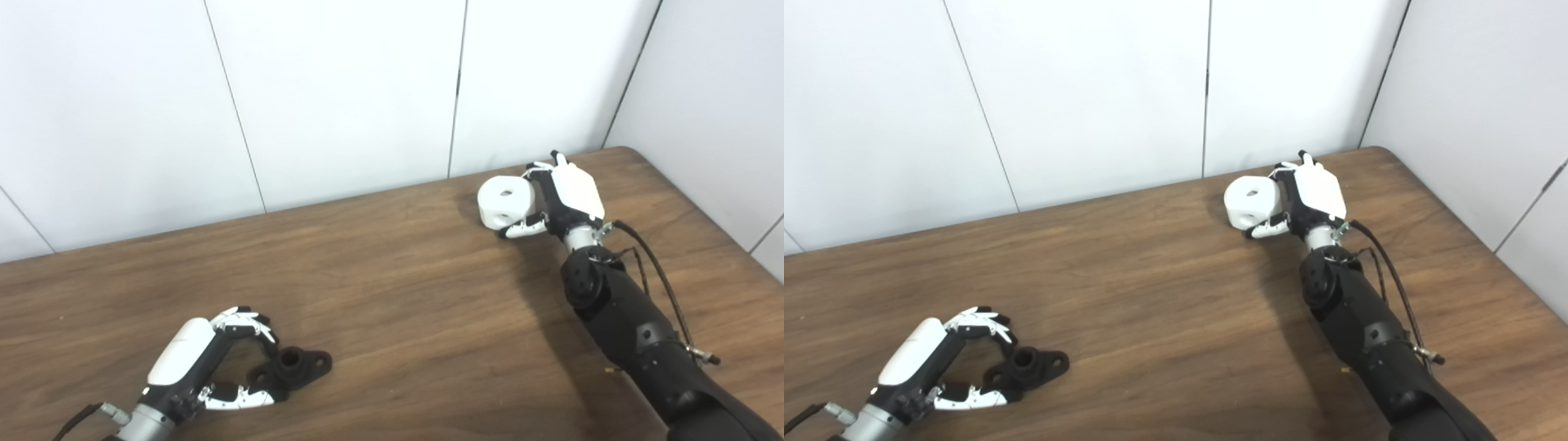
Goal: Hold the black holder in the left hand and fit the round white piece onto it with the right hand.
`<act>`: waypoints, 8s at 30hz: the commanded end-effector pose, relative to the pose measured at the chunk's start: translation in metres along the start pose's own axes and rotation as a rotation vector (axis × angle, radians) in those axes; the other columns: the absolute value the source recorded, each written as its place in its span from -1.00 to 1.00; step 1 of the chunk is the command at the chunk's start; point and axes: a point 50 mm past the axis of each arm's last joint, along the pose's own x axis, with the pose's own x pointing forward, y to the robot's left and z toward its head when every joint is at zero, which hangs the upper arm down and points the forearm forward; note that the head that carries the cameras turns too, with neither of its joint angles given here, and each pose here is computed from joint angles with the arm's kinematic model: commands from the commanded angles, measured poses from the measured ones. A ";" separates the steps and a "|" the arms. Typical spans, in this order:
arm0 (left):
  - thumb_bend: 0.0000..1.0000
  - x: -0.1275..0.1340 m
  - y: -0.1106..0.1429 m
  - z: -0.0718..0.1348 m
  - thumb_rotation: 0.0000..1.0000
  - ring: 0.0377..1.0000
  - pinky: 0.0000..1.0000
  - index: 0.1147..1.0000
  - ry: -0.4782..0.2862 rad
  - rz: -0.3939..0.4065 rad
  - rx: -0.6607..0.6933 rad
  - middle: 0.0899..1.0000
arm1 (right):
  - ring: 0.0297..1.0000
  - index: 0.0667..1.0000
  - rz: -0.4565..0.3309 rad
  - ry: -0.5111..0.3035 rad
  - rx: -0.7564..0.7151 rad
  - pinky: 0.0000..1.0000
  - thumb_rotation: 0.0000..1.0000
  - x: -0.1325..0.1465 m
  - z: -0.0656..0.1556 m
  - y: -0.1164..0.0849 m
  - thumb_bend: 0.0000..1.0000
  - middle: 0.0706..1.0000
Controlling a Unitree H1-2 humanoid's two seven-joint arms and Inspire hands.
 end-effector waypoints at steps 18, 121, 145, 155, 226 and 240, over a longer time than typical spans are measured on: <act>0.04 0.010 0.009 -0.004 -0.91 0.57 0.78 -0.17 -0.025 0.029 0.025 0.20 | 1.00 -0.10 0.065 -0.146 0.212 1.00 -0.68 -0.006 0.054 -0.020 0.03 0.69; 0.05 0.035 -0.035 0.024 -0.90 0.68 0.96 -0.17 -0.009 -0.050 0.011 0.23 | 1.00 -0.10 0.463 -0.714 0.306 1.00 -0.70 -0.088 0.193 0.016 0.03 0.69; 0.05 0.039 -0.031 0.028 -0.90 0.69 0.98 -0.17 -0.006 -0.035 0.017 0.24 | 1.00 -0.10 0.548 -0.712 0.276 1.00 -0.70 -0.106 0.184 0.023 0.03 0.69; 0.04 0.039 -0.030 0.030 -0.90 0.68 0.95 -0.17 -0.007 -0.028 0.014 0.24 | 1.00 -0.10 0.560 -0.730 0.244 1.00 -0.69 -0.109 0.179 0.023 0.03 0.68; 0.05 0.050 -0.047 0.054 -0.90 0.69 0.97 -0.17 -0.014 0.001 -0.022 0.25 | 1.00 0.86 0.424 -0.969 -0.215 0.76 -0.37 -0.114 0.193 -0.023 0.98 0.89; 0.04 0.048 -0.044 0.050 -0.90 0.68 0.95 -0.17 -0.006 -0.008 -0.019 0.24 | 1.00 0.93 0.418 -0.947 -0.169 0.73 -0.37 -0.115 0.187 -0.021 0.97 0.95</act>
